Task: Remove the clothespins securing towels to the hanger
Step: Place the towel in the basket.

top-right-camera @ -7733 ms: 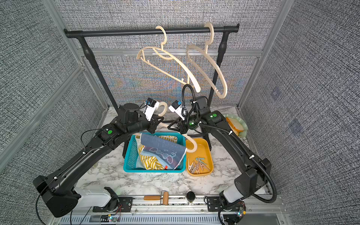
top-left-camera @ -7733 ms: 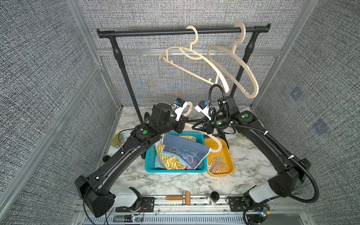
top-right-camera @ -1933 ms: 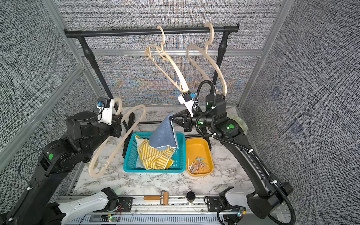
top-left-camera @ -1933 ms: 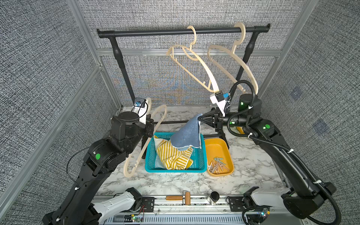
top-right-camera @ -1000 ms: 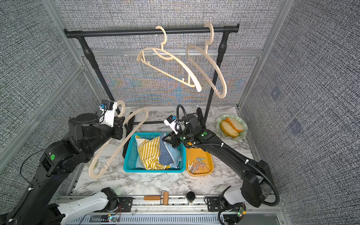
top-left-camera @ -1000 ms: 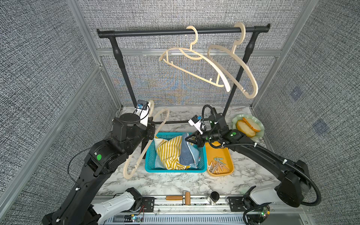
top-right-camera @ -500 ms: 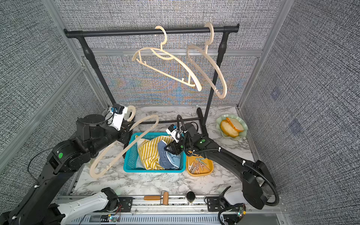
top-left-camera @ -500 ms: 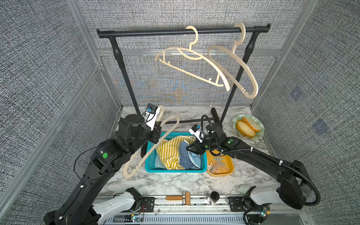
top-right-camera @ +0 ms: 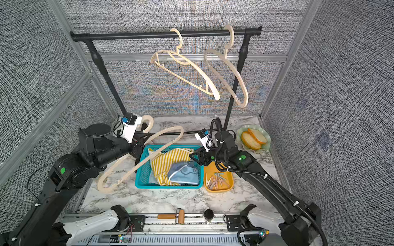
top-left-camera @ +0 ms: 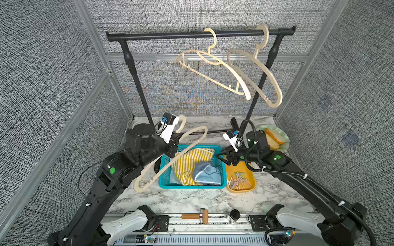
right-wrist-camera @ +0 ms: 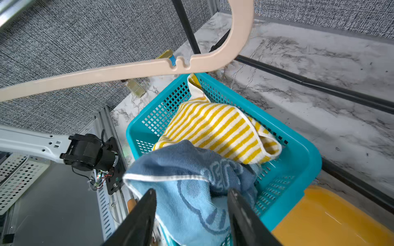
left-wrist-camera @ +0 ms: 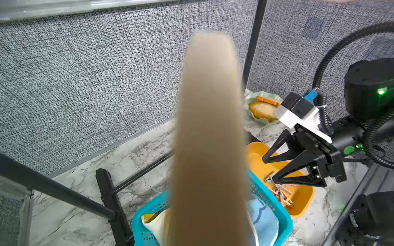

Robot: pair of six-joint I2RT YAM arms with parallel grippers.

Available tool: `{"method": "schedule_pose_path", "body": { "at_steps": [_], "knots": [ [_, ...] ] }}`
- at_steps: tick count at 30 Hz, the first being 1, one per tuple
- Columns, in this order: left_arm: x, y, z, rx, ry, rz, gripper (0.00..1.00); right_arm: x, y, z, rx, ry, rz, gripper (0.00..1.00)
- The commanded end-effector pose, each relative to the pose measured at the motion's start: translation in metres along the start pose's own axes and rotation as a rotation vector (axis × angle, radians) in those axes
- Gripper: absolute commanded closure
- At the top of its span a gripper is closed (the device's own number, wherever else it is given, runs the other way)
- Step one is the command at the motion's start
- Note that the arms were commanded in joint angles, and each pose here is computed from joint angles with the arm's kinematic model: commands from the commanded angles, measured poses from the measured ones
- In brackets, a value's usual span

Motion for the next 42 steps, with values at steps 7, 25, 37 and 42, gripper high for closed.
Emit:
{"method": "schedule_pose_path", "body": {
  "at_steps": [7,25,37,42],
  "knots": [
    [-0.033,-0.002,0.004,-0.024,-0.095,-0.33,1.0,0.013,0.036,0.034,-0.049,0.057,0.19,0.42],
    [-0.055,0.007,0.005,-0.047,-0.187,-0.574,1.0,0.026,0.057,0.046,-0.038,0.145,0.23,0.41],
    [-0.056,0.019,0.015,-0.102,-0.26,-0.581,1.0,0.022,0.049,0.035,0.001,0.117,0.285,0.41],
    [-0.054,0.018,0.014,-0.095,-0.268,-0.559,1.0,0.029,0.05,0.031,0.013,0.116,0.365,0.42]
  ]
}}
Point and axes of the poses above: each gripper's point midway between its finger pads, its own y axis back along the fingers, its own x axis along the line the jaws close on, z = x × y, the point moved 7 cm from there along y, back along the fingers, and after that the axes turned 4 degrees about -y, right-handed, at the moved point
